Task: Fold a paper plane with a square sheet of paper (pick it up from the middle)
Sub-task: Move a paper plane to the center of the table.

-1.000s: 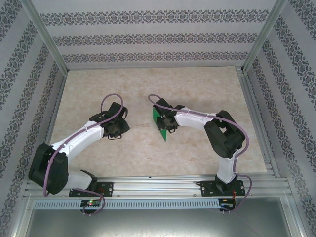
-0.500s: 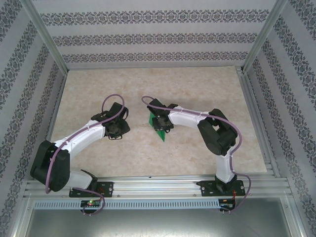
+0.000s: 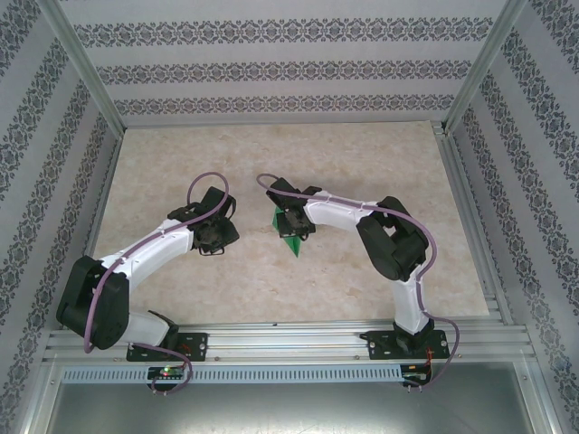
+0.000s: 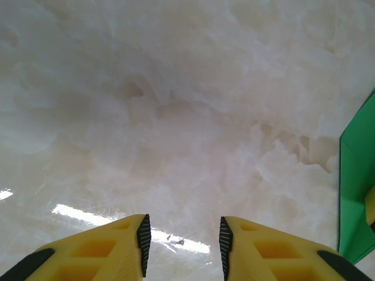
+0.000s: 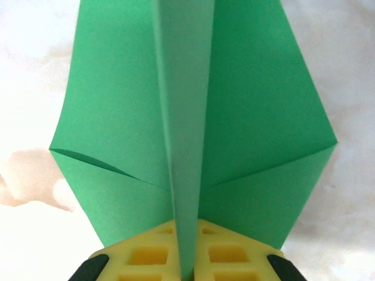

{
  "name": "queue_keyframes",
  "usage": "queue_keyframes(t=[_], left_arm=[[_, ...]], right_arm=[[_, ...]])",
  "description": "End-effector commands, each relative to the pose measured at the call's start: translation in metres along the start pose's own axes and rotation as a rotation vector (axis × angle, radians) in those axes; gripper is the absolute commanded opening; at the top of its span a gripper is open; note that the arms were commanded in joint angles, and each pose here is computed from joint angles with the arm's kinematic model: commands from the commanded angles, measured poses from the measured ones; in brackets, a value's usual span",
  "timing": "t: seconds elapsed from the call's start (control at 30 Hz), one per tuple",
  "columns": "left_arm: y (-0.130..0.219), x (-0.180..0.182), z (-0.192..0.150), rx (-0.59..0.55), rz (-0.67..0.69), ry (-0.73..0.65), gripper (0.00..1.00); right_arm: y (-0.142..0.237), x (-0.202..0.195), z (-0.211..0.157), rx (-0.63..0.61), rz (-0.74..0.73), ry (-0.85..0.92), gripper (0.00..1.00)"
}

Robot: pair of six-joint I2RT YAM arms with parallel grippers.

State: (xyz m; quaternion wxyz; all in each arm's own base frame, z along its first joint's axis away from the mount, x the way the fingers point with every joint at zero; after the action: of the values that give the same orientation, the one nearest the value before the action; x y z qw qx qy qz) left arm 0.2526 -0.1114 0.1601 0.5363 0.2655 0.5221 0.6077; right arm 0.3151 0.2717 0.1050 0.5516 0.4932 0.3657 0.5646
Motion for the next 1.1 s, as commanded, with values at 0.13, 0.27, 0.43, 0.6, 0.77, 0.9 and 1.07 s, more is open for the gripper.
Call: queue_keyframes(t=[0.13,0.27,0.43,0.6,0.77,0.9,1.07], left_arm=[[0.006,-0.003,0.010,-0.025,-0.009,-0.006,0.40],[0.007,-0.003,0.010,-0.026,-0.013,-0.008,0.40],[0.008,-0.003,0.010,-0.028,-0.012,-0.010,0.40],[0.009,-0.002,0.010,-0.033,-0.010,-0.014,0.41],[0.010,-0.002,0.011,-0.037,-0.010,-0.012,0.41],[0.010,-0.002,0.011,-0.034,-0.007,-0.015,0.41],[0.009,-0.002,0.010,-0.031,-0.006,-0.015,0.41]], right_arm=[[0.019,-0.006,0.041,-0.061,0.013,-0.056,0.11],[0.009,-0.006,0.048,-0.037,0.018,-0.071,0.11],[0.001,-0.005,0.050,-0.003,-0.015,-0.061,0.13],[-0.008,-0.007,0.048,0.025,-0.037,-0.067,0.14],[-0.023,-0.009,0.042,0.071,-0.050,-0.077,0.21],[-0.036,-0.014,0.037,0.096,-0.076,-0.099,0.28],[-0.048,-0.017,0.031,0.123,-0.092,-0.110,0.28]])
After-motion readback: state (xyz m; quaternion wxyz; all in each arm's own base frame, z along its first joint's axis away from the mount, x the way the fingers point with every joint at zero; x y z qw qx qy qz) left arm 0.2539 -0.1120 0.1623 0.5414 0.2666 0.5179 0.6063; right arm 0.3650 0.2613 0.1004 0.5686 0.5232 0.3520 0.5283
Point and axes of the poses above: each hand's point on the last joint's axis, 136 mm out from that joint toward the fingers, its own y axis back along the fingers, its own x axis along the line the jaws close on, z = x × y, the point moved 9 cm from there along y, back along the fingers, and after that the axes turned 12 degrees about -y, right-handed, at the moved point
